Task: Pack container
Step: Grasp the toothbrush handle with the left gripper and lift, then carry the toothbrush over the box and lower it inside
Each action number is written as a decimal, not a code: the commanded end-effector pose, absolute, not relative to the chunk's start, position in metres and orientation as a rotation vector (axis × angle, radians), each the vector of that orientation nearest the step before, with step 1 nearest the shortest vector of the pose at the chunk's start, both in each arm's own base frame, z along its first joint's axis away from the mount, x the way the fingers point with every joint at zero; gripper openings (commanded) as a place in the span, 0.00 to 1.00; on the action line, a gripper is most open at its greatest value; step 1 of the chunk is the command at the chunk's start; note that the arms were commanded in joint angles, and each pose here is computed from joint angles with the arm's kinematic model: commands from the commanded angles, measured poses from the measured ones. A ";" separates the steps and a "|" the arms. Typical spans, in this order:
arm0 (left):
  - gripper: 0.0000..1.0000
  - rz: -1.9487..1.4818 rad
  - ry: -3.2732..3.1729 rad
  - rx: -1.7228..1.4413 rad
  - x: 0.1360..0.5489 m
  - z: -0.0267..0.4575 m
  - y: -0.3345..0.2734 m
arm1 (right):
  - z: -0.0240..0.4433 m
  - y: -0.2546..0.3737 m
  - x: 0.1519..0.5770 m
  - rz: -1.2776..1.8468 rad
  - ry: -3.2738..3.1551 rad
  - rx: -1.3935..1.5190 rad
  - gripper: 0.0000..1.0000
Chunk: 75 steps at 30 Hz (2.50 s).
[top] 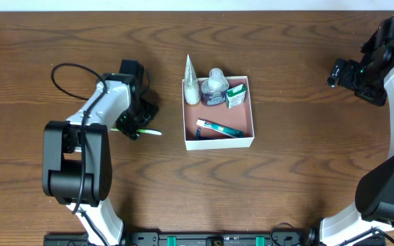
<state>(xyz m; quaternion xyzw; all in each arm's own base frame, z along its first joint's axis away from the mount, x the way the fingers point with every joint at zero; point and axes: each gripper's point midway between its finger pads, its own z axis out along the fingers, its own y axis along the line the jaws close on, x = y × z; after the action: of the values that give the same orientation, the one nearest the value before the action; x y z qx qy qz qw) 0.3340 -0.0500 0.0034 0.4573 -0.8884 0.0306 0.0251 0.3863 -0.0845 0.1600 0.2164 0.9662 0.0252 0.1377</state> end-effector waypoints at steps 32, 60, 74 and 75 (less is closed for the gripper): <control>0.06 0.061 -2.961 0.793 0.314 -0.017 -0.028 | 0.172 -0.087 0.388 0.067 2.761 0.630 0.99; 0.06 0.408 -3.291 -1.959 0.297 0.243 -0.188 | 0.172 -0.087 0.388 0.067 2.761 0.630 0.99; 0.06 0.084 -2.715 -2.395 0.293 0.157 -0.232 | 0.172 -0.087 0.388 0.067 2.761 0.630 0.99; 0.06 0.051 -2.704 -2.389 0.297 0.151 -0.231 | 0.172 -0.087 0.388 0.067 2.761 0.630 0.99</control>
<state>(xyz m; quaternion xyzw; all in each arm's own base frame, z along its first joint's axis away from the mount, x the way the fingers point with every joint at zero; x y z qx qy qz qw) 0.2873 -0.2366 0.1643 -0.6151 -0.7471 0.0575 -0.2455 0.3863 -0.0845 0.1600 0.2164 0.9662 0.0252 0.1377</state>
